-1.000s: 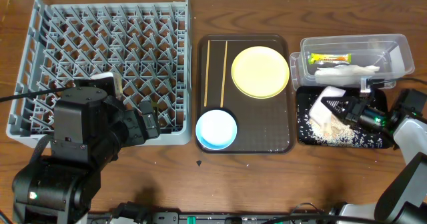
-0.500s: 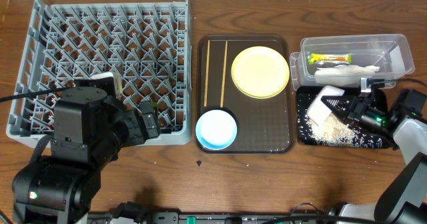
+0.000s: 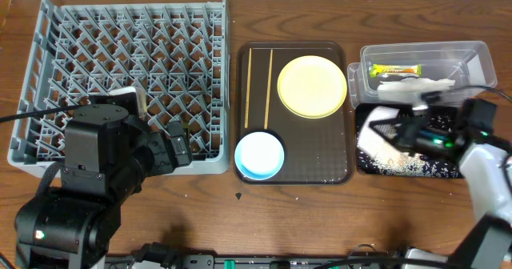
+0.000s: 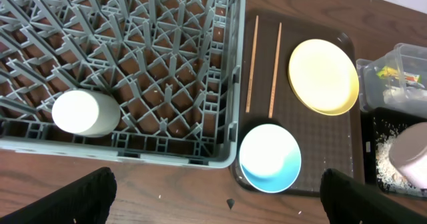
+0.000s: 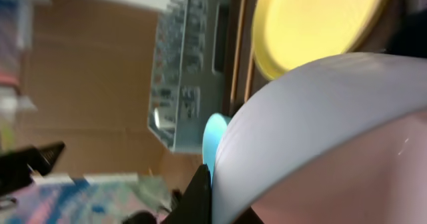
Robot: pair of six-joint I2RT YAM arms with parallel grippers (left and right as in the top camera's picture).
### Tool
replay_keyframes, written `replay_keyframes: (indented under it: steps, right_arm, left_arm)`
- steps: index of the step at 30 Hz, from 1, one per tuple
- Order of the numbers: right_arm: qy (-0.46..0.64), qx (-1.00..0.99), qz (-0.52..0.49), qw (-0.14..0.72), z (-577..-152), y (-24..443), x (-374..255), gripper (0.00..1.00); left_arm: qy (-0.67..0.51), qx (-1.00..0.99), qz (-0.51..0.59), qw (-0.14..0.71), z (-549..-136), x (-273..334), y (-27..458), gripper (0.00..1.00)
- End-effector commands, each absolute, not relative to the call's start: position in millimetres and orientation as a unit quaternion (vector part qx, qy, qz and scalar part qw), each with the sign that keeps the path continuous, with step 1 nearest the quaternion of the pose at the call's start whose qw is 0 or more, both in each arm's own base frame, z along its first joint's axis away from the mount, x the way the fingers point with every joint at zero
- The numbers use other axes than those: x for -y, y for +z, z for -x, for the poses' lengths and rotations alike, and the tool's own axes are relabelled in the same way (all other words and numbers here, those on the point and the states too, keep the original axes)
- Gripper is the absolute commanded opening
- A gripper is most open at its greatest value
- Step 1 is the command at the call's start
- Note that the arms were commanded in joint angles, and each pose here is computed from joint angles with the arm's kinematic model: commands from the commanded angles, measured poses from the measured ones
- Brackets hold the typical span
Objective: Sort waste into correct bins and load items into the dishwasher
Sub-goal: 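Set the empty pink bowl back on the brown tray with right gripper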
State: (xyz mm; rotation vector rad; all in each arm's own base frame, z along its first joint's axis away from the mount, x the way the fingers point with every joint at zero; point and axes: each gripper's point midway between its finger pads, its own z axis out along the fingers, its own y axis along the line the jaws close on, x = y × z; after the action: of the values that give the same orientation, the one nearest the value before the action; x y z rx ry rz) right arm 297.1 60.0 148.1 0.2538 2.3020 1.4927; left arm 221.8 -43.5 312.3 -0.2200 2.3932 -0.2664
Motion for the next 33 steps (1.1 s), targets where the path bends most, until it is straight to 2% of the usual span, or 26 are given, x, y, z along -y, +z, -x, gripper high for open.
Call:
replay_keyframes:
  steps: [1,9,12,15,16,17,18,19,23,25,28,33]
  right_arm:
    - [0.375,-0.909,-0.01,0.18,-285.1,145.3,-99.4,0.01]
    - [0.065,-0.968,0.126,0.207,-274.9,87.8,-156.4,0.01]
    - [0.032,-0.965,0.157,0.206,-276.4,68.2,-172.7,0.01]
    - [0.05,-0.964,0.183,0.184,-270.8,46.4,-196.0,0.02]
    - [0.061,-0.964,0.188,0.179,-268.3,45.1,-201.0,0.15]
    - [0.064,-0.963,0.187,0.183,-269.9,49.7,-202.6,0.37]
    - [0.069,-0.962,0.186,0.187,-272.4,55.5,-204.5,0.46]
    - [0.076,-0.961,0.186,0.189,-274.0,63.2,-208.0,0.5]
    - [0.136,-0.964,0.15,0.169,-281.6,133.8,-232.3,0.52]
    - [0.143,-0.959,0.152,0.192,-292.2,175.8,-238.5,0.58]
    - [0.132,-0.957,0.129,0.225,-306.1,198.0,-235.2,0.64]
    - [0.162,-0.964,-0.006,0.211,-328.1,201.2,-206.4,0.72]
  left_arm:
    - [-0.098,-0.924,0.091,0.358,-222.6,40.3,314.3,0.98]
    - [-0.098,-0.924,0.09,0.358,-222.6,40.3,314.3,0.98]
    - [-0.098,-0.924,0.09,0.358,-222.7,40.3,314.2,0.98]
    - [-0.098,-0.924,0.09,0.358,-222.7,40.3,314.2,0.98]
    - [-0.098,-0.924,0.09,0.358,-222.6,40.3,314.3,0.98]
    - [-0.098,-0.924,0.09,0.358,-222.7,40.3,314.2,0.98]
    - [-0.098,-0.924,0.09,0.358,-222.6,40.3,314.3,0.98]
    - [-0.098,-0.924,0.091,0.358,-222.6,40.3,314.3,0.98]
    - [-0.098,-0.924,0.09,0.358,-222.6,40.3,314.4,0.98]
    - [-0.098,-0.924,0.09,0.358,-222.6,40.3,314.3,0.98]
    - [-0.105,-0.925,0.089,0.355,-221.7,42.9,313.9,0.98]
    - [-0.192,-0.92,0.051,0.339,-234.7,80.0,317.9,0.98]
